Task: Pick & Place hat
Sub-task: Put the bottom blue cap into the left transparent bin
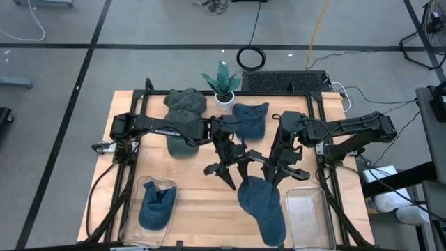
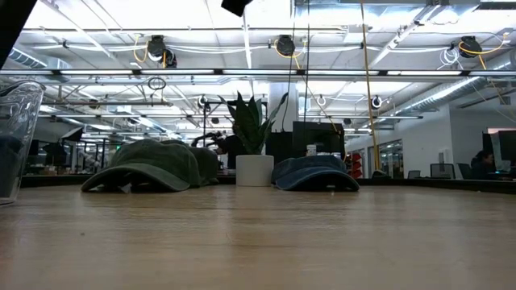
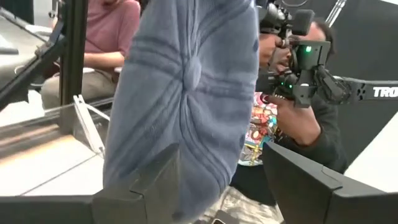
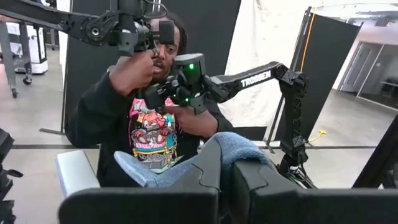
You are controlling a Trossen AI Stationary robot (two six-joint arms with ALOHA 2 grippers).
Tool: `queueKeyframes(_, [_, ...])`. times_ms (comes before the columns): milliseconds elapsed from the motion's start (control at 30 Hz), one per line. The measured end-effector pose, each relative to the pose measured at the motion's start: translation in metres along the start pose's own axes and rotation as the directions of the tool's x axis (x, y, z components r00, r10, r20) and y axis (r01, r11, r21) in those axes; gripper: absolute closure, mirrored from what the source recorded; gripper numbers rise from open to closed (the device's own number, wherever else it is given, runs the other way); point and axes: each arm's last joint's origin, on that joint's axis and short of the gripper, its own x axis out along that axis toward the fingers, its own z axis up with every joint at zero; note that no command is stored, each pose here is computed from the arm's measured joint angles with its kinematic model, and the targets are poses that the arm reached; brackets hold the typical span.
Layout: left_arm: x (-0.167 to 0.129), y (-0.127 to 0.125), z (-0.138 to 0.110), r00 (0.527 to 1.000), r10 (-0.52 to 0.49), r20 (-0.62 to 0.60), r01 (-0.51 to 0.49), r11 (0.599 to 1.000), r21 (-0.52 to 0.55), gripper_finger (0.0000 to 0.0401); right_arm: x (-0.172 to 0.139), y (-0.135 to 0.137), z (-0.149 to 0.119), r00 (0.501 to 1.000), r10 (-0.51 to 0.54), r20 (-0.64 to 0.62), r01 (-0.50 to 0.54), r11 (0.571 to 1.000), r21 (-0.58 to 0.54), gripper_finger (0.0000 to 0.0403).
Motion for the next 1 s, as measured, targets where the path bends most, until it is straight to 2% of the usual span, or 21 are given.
queueKeyframes(200, [0.007, -0.002, 0.001, 1.0, 0.016, 0.01, -0.016, 1.0, -0.01, 0.0169, -0.001, -0.001, -0.001, 1.0, -0.003, -0.004, 0.003, 1.0, 0.024, 0.0403])
queueKeyframes(367, [0.011, -0.006, 0.002, 0.998, -0.056, 0.004, 0.056, 0.998, -0.028, 0.0169, -0.004, -0.002, -0.002, 1.0, -0.011, -0.011, 0.011, 0.999, 0.046, 0.0403])
queueKeyframes(533, [0.015, -0.006, 0.002, 1.0, -0.005, 0.007, 0.006, 1.0, -0.003, 0.018, -0.007, -0.003, -0.003, 1.0, -0.023, -0.018, 0.024, 0.998, 0.05, 0.0403])
queueKeyframes(633, [0.02, -0.007, 0.001, 0.998, 0.061, 0.013, -0.061, 0.998, 0.006, 0.0212, -0.01, -0.004, -0.004, 0.999, -0.031, -0.024, 0.033, 0.998, 0.061, 0.0403])
queueKeyframes(767, [0.031, -0.01, -0.003, 0.976, 0.215, -0.011, -0.215, 0.976, 0.047, 0.0263, -0.016, -0.006, -0.003, 0.998, -0.052, -0.029, 0.054, 0.995, 0.086, 0.0403])
queueKeyframes(900, [0.044, -0.019, -0.007, 0.915, 0.396, -0.072, -0.38, 0.91, 0.167, 0.03, -0.02, -0.008, -0.004, 0.997, -0.07, -0.034, 0.072, 0.993, 0.091, 0.0403])
queueKeyframes(1000, [0.05, -0.022, -0.009, 0.876, 0.474, -0.092, -0.445, 0.867, 0.225, 0.0325, -0.022, -0.009, -0.003, 0.997, -0.076, -0.03, 0.078, 0.994, 0.079, 0.0403])
